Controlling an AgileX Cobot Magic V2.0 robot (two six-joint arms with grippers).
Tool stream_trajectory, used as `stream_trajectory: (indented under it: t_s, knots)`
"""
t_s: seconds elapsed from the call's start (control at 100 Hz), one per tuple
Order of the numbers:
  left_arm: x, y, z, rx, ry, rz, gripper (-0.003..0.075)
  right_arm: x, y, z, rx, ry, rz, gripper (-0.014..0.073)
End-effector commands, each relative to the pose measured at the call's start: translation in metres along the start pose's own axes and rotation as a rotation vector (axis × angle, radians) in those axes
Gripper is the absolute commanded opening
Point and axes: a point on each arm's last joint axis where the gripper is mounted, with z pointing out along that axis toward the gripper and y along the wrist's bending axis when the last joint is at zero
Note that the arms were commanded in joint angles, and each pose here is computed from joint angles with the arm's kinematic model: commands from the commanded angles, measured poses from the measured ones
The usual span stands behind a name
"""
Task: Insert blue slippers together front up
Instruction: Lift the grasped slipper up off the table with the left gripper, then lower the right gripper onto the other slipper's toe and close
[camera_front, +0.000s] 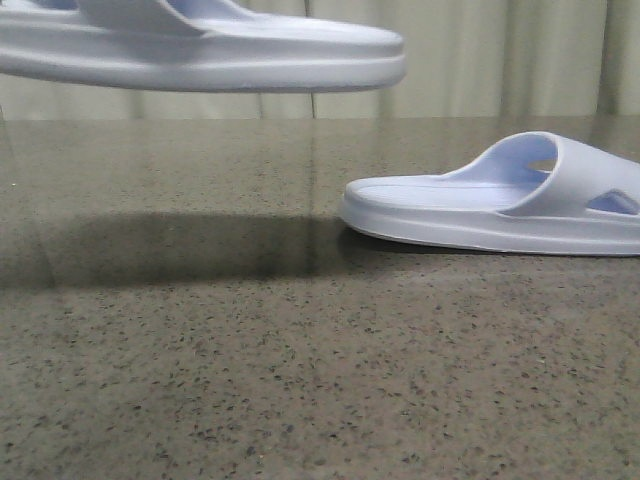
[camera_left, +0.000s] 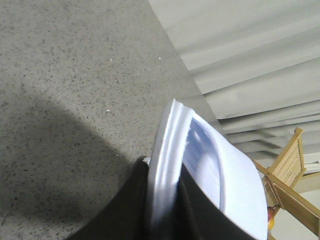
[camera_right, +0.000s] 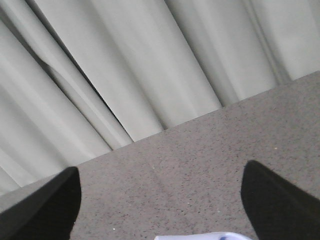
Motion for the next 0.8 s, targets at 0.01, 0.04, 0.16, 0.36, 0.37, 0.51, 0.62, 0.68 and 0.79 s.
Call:
stream_trajectory:
  t_s: [0.01, 0.04, 0.16, 0.36, 0.37, 0.51, 0.62, 0.68, 0.79]
  knots:
    - [-0.005, -0.016, -0.004, 0.062, -0.023, -0.013, 0.0016, -0.013, 0.005, 0.004, -0.018, -0.057, 0.104, 0.0571]
    - [-0.006, -0.016, -0.004, 0.061, -0.025, -0.013, 0.0016, -0.011, 0.004, 0.008, -0.012, -0.030, 0.132, 0.0571]
    - [-0.006, -0.015, -0.004, 0.057, -0.033, -0.010, 0.0016, -0.002, -0.001, 0.023, 0.024, 0.060, 0.222, 0.0571]
    - [-0.010, -0.014, -0.004, 0.045, -0.070, -0.010, 0.0016, 0.012, -0.008, 0.046, 0.087, 0.166, 0.351, 0.0570]
    - [-0.010, -0.014, -0.004, 0.044, -0.071, -0.010, 0.0016, 0.013, -0.009, 0.048, 0.090, 0.171, 0.356, 0.0569]
    - [-0.011, -0.014, -0.004, 0.041, -0.079, -0.009, 0.0016, 0.020, -0.013, 0.060, 0.123, 0.214, 0.442, 0.0569]
    - [-0.011, -0.014, -0.004, 0.040, -0.079, -0.007, 0.0016, 0.026, -0.016, 0.070, 0.145, 0.246, 0.481, 0.0569]
    - [-0.011, -0.014, -0.004, 0.040, -0.079, -0.007, 0.0016, 0.030, -0.018, 0.075, 0.161, 0.273, 0.495, 0.0569]
    - [-0.011, -0.014, -0.004, 0.040, -0.079, -0.007, 0.0016, 0.037, -0.022, 0.083, 0.186, 0.305, 0.503, 0.0569]
